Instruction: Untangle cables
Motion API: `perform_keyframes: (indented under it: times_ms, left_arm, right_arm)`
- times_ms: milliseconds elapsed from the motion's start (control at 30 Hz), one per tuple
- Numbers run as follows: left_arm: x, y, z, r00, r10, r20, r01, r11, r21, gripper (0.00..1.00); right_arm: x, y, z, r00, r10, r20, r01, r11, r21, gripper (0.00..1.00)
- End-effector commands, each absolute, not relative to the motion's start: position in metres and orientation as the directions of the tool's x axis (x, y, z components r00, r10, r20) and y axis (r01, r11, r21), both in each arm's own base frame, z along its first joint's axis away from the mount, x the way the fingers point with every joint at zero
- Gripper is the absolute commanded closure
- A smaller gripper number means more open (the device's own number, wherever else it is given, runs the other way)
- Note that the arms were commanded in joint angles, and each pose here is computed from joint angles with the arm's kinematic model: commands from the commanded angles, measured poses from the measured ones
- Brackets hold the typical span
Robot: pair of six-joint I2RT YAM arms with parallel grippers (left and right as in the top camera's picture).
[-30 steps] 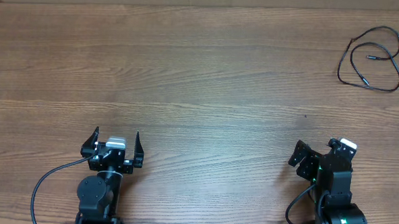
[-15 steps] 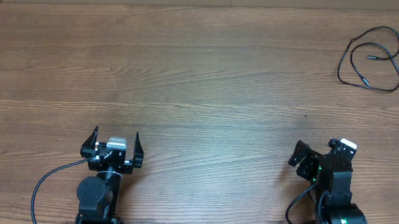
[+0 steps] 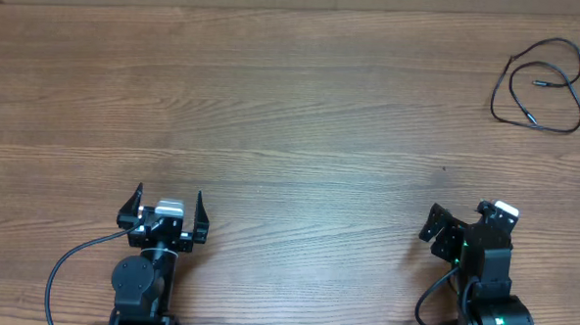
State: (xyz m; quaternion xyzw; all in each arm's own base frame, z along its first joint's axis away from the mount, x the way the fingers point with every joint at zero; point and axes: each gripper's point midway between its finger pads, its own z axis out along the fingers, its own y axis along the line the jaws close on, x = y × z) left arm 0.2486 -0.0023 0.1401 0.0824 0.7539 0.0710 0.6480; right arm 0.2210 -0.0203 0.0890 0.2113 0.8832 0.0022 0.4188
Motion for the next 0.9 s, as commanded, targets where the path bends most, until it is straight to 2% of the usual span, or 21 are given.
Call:
perform_keyframes:
  times_ms: [0,100,233,567,767,867]
  left_arm:
    - [0.248,-0.001,0.141,-0.139,0.226,-0.964,0.03,0.974,0.224,0.0]
    - [0.248,-0.001,0.141,-0.139,0.226,-0.964,0.03,0.974,0.224,0.0]
    - [0.248,-0.001,0.141,-0.139,0.226,-0.964,0.03,0.974,0.224,0.0]
    - [0.248,-0.001,0.141,-0.139,0.226,-0.964,0.03,0.974,0.224,0.0]
    - [0.248,-0.001,0.141,-0.139,0.226,-0.964,0.03,0.974,0.224,0.0]
    - [0.248,-0.001,0.141,-0.139,0.226,-0.964,0.03,0.974,0.224,0.0]
  right_arm:
    - [0.222,-0.022,0.1,-0.512,0.385,-0.768,0.371,0.905,0.207,0.0]
    - [0.223,-0.019,0.117,-0.453,0.393,-0.801,0.339,0.906,0.253,0.0]
    - [0.231,-0.016,0.153,-0.298,0.408,-0.863,0.273,0.903,0.332,0.0]
    - [0.248,-0.012,0.164,-0.036,0.438,-0.898,0.133,0.893,0.43,0.0]
    - [0.249,-0.02,0.16,-0.007,0.423,-0.906,0.142,0.898,0.417,0.0]
    - [0.249,-0.016,0.159,-0.038,0.312,-0.949,0.118,0.945,0.306,0.0]
